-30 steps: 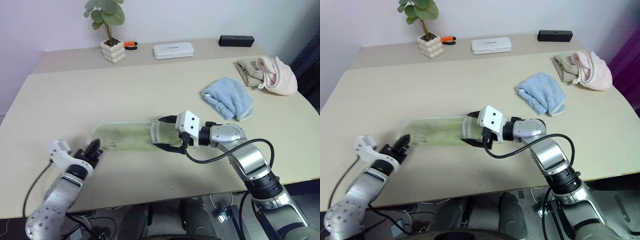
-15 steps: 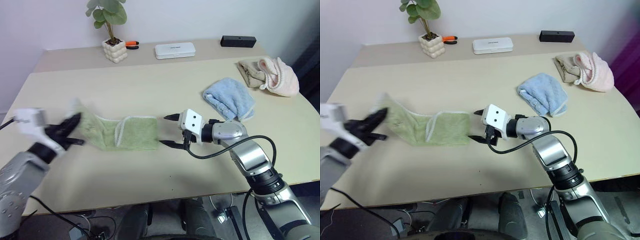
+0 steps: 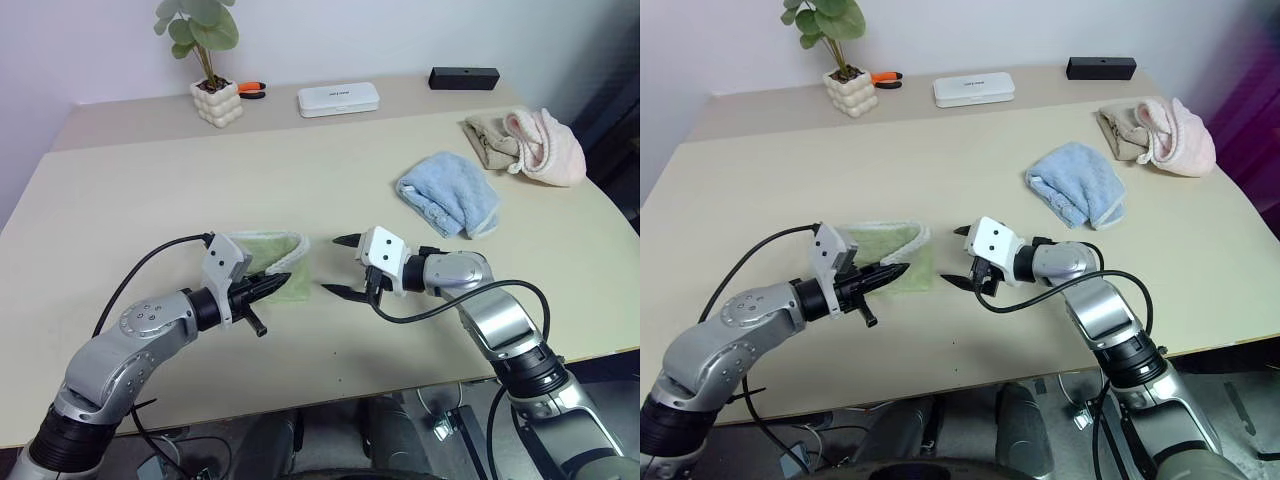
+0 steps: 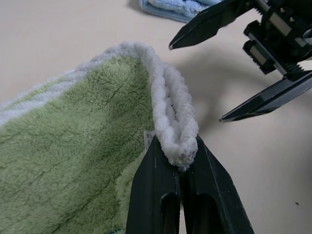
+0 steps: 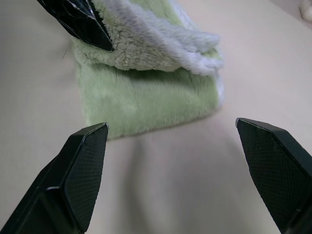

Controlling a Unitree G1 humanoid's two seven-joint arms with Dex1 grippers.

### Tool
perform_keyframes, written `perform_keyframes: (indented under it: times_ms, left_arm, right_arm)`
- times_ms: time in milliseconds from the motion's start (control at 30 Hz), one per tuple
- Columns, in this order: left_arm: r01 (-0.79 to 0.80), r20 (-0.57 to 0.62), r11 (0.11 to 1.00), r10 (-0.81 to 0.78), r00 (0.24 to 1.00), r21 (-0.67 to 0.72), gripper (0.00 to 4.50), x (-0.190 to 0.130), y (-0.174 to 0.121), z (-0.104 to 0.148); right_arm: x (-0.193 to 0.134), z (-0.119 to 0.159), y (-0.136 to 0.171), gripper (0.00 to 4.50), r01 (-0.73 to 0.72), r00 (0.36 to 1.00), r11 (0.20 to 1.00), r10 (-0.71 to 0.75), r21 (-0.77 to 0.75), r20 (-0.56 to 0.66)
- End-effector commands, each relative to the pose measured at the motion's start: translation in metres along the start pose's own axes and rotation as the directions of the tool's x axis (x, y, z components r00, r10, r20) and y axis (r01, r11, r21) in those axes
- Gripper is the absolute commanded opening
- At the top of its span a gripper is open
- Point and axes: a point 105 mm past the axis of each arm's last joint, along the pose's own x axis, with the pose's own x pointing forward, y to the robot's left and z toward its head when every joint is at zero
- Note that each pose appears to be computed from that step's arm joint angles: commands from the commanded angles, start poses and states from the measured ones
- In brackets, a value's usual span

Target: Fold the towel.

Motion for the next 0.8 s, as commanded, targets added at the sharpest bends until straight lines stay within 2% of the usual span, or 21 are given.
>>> perform_keyframes:
  times_ms: [33,133,167,267,333,367,400,433,567,633,733,800]
  left_arm:
    - [-0.015,0.080,1.000,0.015,0.997,-0.011,1.42,-0.009,0.005,0.020]
    - [-0.032,0.096,0.999,0.036,0.995,-0.041,2.88,-0.015,0.009,0.025]
    - [-0.041,0.104,0.997,0.048,0.993,-0.065,3.31,-0.026,0.013,0.028]
    - [-0.084,0.094,0.993,0.092,0.991,-0.084,3.31,-0.064,0.024,0.032]
    - [-0.171,0.148,0.980,0.184,0.972,-0.101,3.31,-0.081,0.041,0.043]
    - [-0.222,0.183,0.969,0.239,0.954,-0.111,2.67,-0.090,0.052,0.050]
    - [-0.253,0.205,0.960,0.273,0.940,-0.119,2.42,-0.097,0.059,0.054]
    - [-0.277,0.220,0.955,0.294,0.930,-0.105,1.93,-0.102,0.062,0.057]
    - [-0.313,0.139,0.950,0.307,0.941,0.020,0.00,-0.093,0.062,0.050]
    - [-0.269,0.067,0.961,0.265,0.962,0.058,0.00,-0.078,0.053,0.035]
    - [-0.220,0.008,0.971,0.221,0.975,0.089,0.00,-0.067,0.045,0.019]
    - [-0.194,0.001,0.979,0.194,0.981,0.062,0.00,-0.059,0.040,0.011]
  right_arm:
    - [-0.005,0.016,-0.002,4.32,0.022,0.999,0.999,-0.020,-0.045,0.043]
    - [-0.006,0.015,-0.005,4.32,0.027,0.999,0.999,-0.025,-0.044,0.041]
    - [-0.008,0.015,-0.007,4.32,0.033,0.999,0.998,-0.031,-0.044,0.038]
    - [-0.012,0.015,-0.018,4.32,0.058,0.998,0.997,-0.056,-0.047,0.039]
    - [-0.013,0.021,-0.024,4.32,0.078,0.995,0.997,-0.076,-0.030,0.063]
    - [-0.012,0.024,-0.027,3.75,0.085,0.994,0.996,-0.083,-0.021,0.076]
    - [-0.012,0.026,-0.029,3.50,0.088,0.993,0.996,-0.087,-0.015,0.085]
    - [-0.012,0.029,-0.030,2.97,0.087,0.992,0.996,-0.085,-0.016,0.094]
    - [0.002,0.057,-0.026,0.95,0.054,0.981,0.999,-0.051,-0.009,0.189]
    - [0.016,0.068,-0.013,0.07,0.002,0.975,1.000,-0.005,0.015,0.221]
    - [0.032,0.068,0.001,0.07,-0.048,0.977,0.999,0.044,0.014,0.207]
    - [0.044,0.062,0.009,0.07,-0.068,0.982,0.997,0.063,0.028,0.176]
